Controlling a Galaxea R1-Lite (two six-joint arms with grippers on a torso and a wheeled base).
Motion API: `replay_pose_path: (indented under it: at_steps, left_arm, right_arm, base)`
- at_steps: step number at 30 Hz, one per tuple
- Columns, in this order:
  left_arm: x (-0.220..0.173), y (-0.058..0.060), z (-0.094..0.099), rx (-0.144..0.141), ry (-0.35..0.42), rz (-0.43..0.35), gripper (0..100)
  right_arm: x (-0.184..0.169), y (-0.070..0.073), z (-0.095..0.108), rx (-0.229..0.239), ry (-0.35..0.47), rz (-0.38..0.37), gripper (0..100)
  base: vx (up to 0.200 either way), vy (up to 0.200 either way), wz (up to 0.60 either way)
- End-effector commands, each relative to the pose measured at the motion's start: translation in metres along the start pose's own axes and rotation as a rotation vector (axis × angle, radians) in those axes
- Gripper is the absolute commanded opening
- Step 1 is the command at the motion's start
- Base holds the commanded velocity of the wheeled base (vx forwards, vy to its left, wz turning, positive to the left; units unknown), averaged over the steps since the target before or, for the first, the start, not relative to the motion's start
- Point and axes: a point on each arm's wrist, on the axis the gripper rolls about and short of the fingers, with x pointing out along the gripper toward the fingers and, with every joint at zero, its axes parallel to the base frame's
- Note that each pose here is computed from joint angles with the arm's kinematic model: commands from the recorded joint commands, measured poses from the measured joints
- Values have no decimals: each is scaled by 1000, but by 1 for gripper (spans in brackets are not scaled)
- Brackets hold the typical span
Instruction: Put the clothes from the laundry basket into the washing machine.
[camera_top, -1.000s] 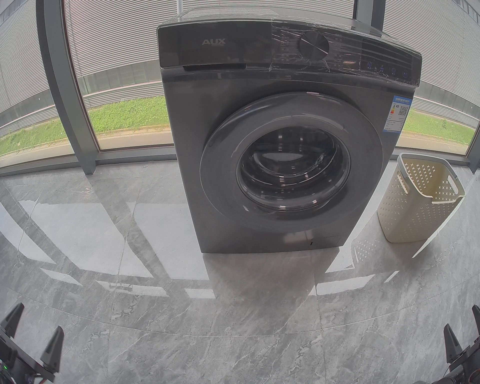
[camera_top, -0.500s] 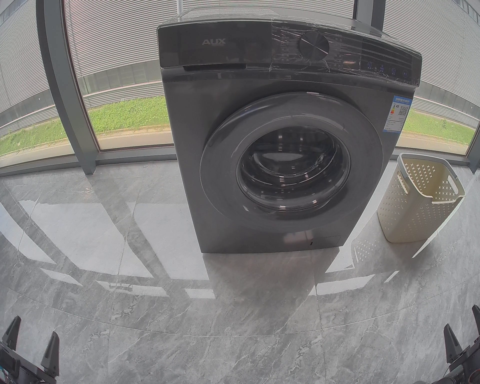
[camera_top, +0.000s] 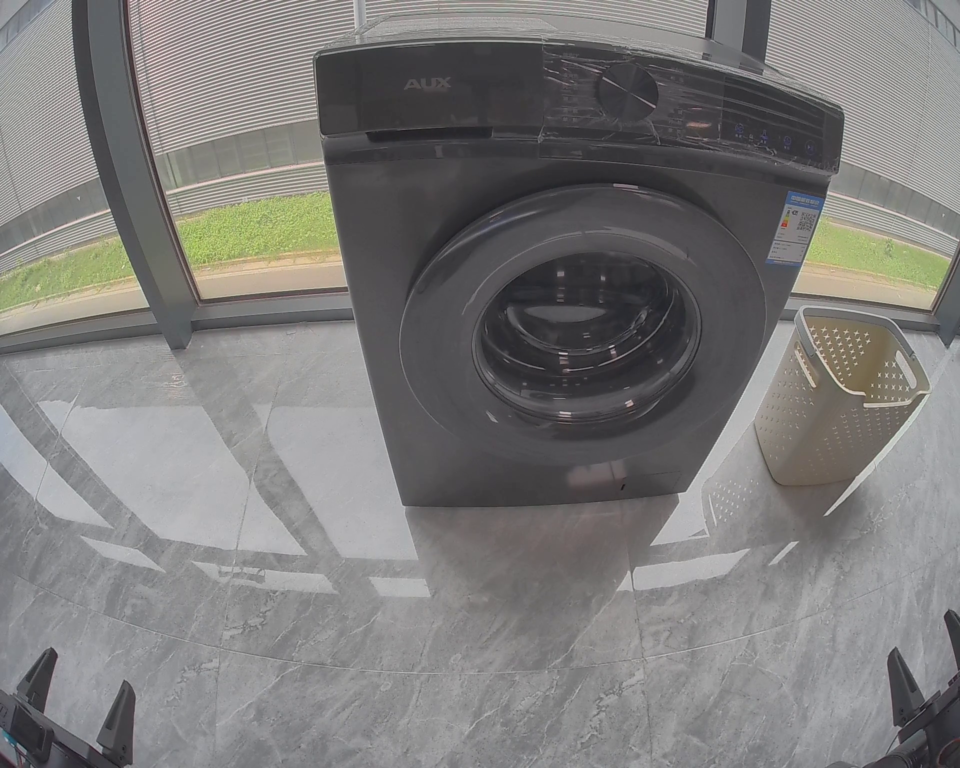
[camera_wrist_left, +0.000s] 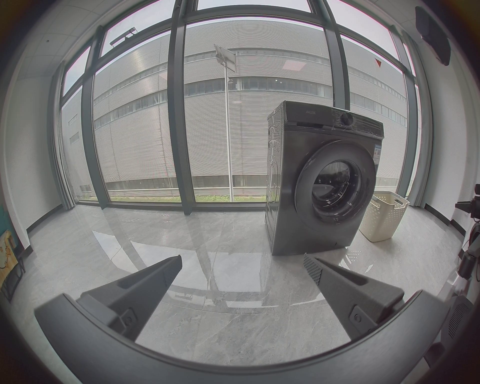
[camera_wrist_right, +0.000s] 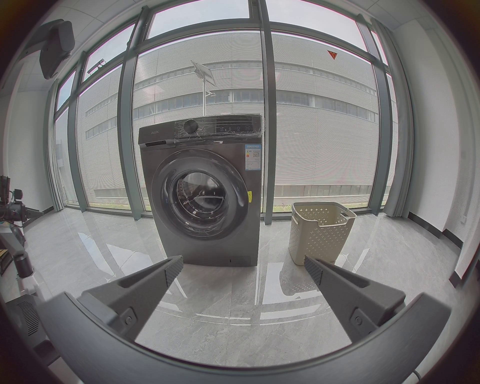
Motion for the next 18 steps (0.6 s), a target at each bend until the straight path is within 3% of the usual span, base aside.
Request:
replay_pose_path:
  at_steps: [1, 18]
  left_arm:
    - [2, 0, -4, -1, 20, 0, 100]
    - [2, 0, -4, -7, 20, 1, 100]
  right_arm:
    - [1, 0, -5, -1, 13, 1, 100]
    - [1, 0, -5, -1, 13, 0, 100]
  base:
    - [0, 0, 0]
    - [0, -188, 0]
